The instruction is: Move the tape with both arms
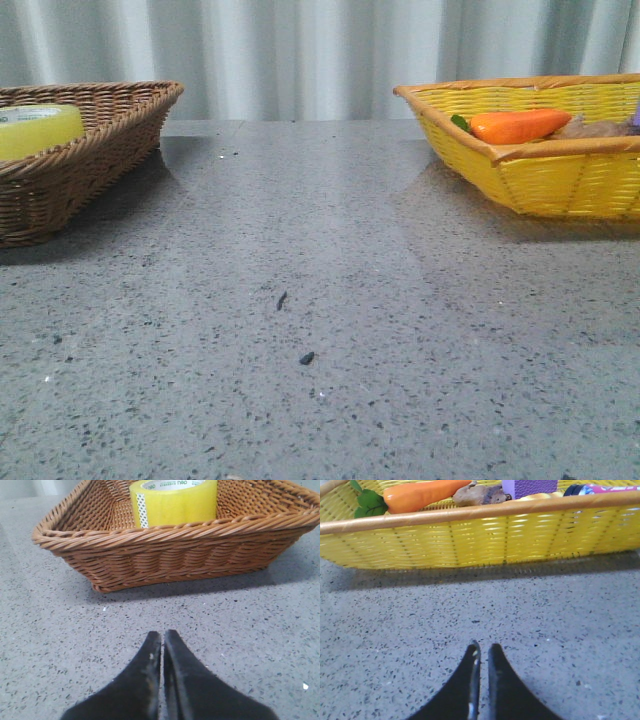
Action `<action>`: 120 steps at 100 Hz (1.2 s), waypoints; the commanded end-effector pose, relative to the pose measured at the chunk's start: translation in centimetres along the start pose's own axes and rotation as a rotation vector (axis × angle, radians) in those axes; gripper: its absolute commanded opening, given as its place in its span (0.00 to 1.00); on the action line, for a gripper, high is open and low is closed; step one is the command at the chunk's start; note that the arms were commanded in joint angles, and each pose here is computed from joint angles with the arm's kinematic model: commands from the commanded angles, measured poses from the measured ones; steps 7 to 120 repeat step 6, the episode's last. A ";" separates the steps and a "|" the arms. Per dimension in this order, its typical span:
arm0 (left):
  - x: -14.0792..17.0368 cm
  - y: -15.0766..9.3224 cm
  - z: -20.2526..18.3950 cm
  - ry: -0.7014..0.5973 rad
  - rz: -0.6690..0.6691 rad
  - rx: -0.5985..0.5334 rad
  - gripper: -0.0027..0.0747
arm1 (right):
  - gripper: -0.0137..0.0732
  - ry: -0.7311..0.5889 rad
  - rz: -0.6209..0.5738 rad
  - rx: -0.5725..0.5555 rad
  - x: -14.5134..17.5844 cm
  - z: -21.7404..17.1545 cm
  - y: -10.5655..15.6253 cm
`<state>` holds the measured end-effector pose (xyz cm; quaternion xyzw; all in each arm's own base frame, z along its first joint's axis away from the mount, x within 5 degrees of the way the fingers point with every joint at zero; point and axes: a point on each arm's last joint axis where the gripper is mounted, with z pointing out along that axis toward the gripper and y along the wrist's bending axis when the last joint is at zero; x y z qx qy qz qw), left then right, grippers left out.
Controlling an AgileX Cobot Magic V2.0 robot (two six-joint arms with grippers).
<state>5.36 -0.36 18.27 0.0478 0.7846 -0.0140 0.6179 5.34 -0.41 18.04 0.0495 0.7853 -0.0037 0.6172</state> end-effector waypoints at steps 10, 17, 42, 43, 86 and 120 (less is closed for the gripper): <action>-0.4 0.0 -0.1 -0.087 -0.016 0.002 0.01 | 0.11 -0.009 0.003 0.006 0.5 0.1 -0.1; -0.4 0.0 -0.1 -0.087 -0.016 0.002 0.01 | 0.11 -0.009 0.003 0.006 0.5 0.1 -0.1; -0.4 0.0 -0.1 -0.087 -0.016 0.002 0.01 | 0.11 -0.009 0.003 0.006 0.5 0.1 -0.1; -0.4 0.0 -0.1 -0.087 -0.016 0.002 0.01 | 0.11 -0.009 0.003 0.006 0.5 0.1 -0.1; -0.4 0.0 -0.1 -0.087 -0.016 0.002 0.01 | 0.11 -0.009 0.003 0.006 0.5 0.1 -0.1; -0.4 0.0 -0.1 -0.087 -0.016 0.002 0.01 | 0.11 -0.009 0.003 0.006 0.5 0.1 -0.1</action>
